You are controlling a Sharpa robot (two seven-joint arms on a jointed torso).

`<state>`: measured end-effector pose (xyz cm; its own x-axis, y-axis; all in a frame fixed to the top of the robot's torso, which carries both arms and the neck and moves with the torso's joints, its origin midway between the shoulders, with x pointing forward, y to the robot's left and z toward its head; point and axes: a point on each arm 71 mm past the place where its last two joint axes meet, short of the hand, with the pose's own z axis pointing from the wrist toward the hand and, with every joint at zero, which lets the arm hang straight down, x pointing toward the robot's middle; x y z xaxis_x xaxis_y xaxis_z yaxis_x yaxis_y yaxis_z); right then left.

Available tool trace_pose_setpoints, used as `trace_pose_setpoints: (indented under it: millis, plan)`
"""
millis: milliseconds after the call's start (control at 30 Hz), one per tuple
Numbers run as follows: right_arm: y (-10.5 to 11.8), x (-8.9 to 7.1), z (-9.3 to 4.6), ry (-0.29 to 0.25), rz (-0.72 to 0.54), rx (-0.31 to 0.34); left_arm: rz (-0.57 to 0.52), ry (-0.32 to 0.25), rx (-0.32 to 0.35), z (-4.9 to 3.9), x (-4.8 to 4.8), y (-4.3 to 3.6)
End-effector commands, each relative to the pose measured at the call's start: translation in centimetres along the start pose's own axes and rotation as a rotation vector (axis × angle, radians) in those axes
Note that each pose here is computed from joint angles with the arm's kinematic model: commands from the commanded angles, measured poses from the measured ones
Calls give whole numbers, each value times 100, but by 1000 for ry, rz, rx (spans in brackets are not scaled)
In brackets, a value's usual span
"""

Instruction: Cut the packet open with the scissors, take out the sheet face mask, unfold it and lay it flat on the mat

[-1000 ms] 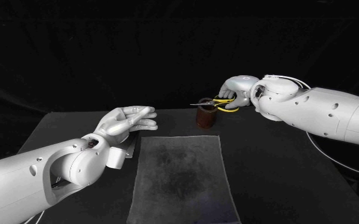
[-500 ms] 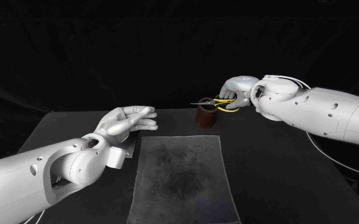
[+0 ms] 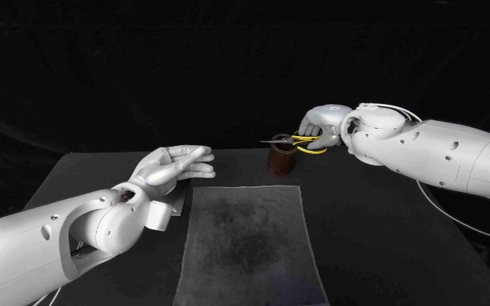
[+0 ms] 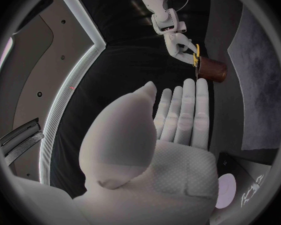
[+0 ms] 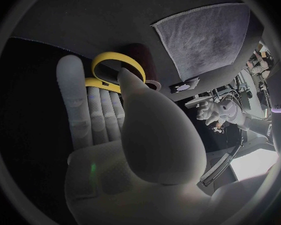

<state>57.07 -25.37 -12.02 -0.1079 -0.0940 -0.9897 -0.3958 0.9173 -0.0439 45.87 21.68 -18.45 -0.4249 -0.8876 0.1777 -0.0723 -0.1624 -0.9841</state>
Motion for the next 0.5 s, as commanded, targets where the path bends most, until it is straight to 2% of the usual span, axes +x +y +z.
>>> trace_pose_setpoints:
  millis: [33,500]
  plan:
    - [-5,7,7,12,-23,7,-5,24,8,8,27,-13]
    - [0,15,21,25,-41,15,-6,25,7,11,26,-10]
